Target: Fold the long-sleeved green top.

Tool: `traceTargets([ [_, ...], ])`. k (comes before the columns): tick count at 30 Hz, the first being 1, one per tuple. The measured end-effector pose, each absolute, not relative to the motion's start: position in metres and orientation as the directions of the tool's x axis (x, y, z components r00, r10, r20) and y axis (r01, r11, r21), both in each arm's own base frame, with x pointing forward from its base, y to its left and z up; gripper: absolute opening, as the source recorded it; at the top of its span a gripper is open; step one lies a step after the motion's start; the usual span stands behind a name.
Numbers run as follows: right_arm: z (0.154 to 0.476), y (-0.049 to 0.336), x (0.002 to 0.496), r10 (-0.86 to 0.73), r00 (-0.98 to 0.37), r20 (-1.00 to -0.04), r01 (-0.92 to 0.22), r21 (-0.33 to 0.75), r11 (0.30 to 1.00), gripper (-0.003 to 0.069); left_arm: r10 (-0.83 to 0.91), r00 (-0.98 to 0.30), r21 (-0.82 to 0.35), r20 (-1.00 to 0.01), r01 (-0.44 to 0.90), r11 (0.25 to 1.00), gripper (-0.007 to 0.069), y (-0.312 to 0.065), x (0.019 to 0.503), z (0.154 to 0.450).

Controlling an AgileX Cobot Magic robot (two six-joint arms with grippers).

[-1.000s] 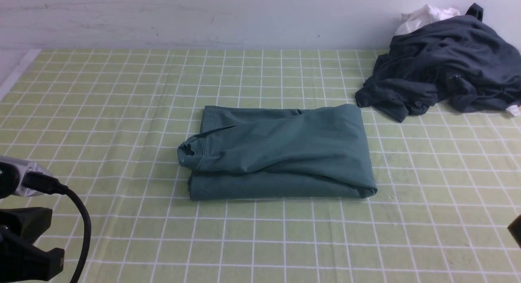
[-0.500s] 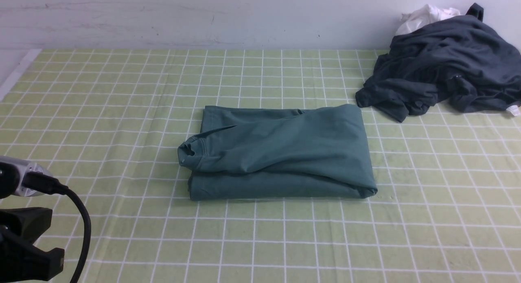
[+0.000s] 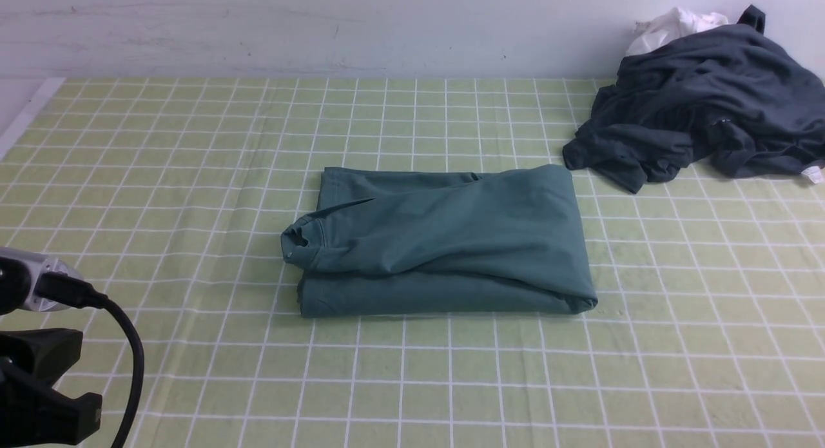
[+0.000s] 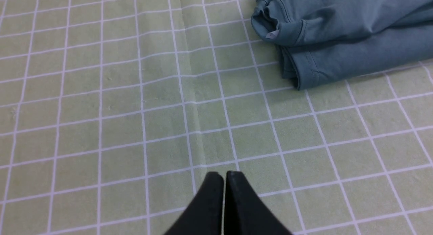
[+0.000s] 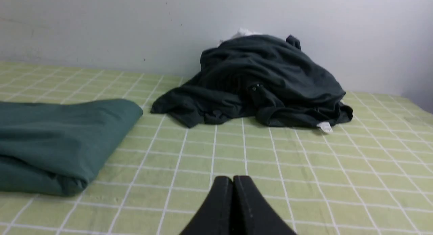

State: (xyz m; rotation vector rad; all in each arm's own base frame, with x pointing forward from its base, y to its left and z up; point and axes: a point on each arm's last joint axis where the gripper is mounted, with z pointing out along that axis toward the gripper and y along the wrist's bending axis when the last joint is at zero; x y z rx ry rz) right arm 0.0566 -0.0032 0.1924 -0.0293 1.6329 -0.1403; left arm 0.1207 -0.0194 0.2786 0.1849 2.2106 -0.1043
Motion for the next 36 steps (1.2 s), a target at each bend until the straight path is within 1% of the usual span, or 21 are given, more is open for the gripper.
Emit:
traceTargets([
  [1, 0.19, -0.003, 0.056, -0.094, -0.089, -0.992, 0.047, -0.099, 0.994, -0.0015, 0.096, -0.594, -0.009, -0.799, 0.17, 0.985, -0.0004, -0.019, 0.121, 0.279],
  [4, 0.183, -0.004, 0.055, -0.056, -0.164, -0.985, 0.053, -0.065, 0.996, -0.0015, 0.096, -0.594, -0.009, -0.799, 0.17, 0.985, -0.0004, -0.019, 0.121, 0.279],
  [6, 0.182, -0.004, 0.055, -0.033, -0.188, -0.982, 0.058, -0.044, 0.997, -0.0015, 0.096, -0.594, -0.009, -0.799, 0.17, 0.985, -0.0004, -0.019, 0.121, 0.279],
  [28, 0.182, -0.004, 0.055, -0.019, -0.193, -0.981, 0.062, -0.031, 0.998, -0.0015, 0.096, -0.593, -0.009, -0.8, 0.171, 0.985, -0.0004, -0.019, 0.12, 0.278],
  [32, 0.182, -0.005, 0.055, -0.017, -0.193, -0.981, 0.063, -0.03, 0.998, -0.0015, 0.093, -0.559, -0.009, -0.824, 0.177, 0.984, -0.0004, -0.018, 0.108, 0.271],
  [36, 0.182, -0.005, 0.055, -0.019, -0.193, -0.981, 0.064, -0.031, 0.997, -0.0015, 0.084, -0.482, -0.004, -0.872, 0.179, 0.984, -0.0004, -0.014, 0.077, 0.252],
])
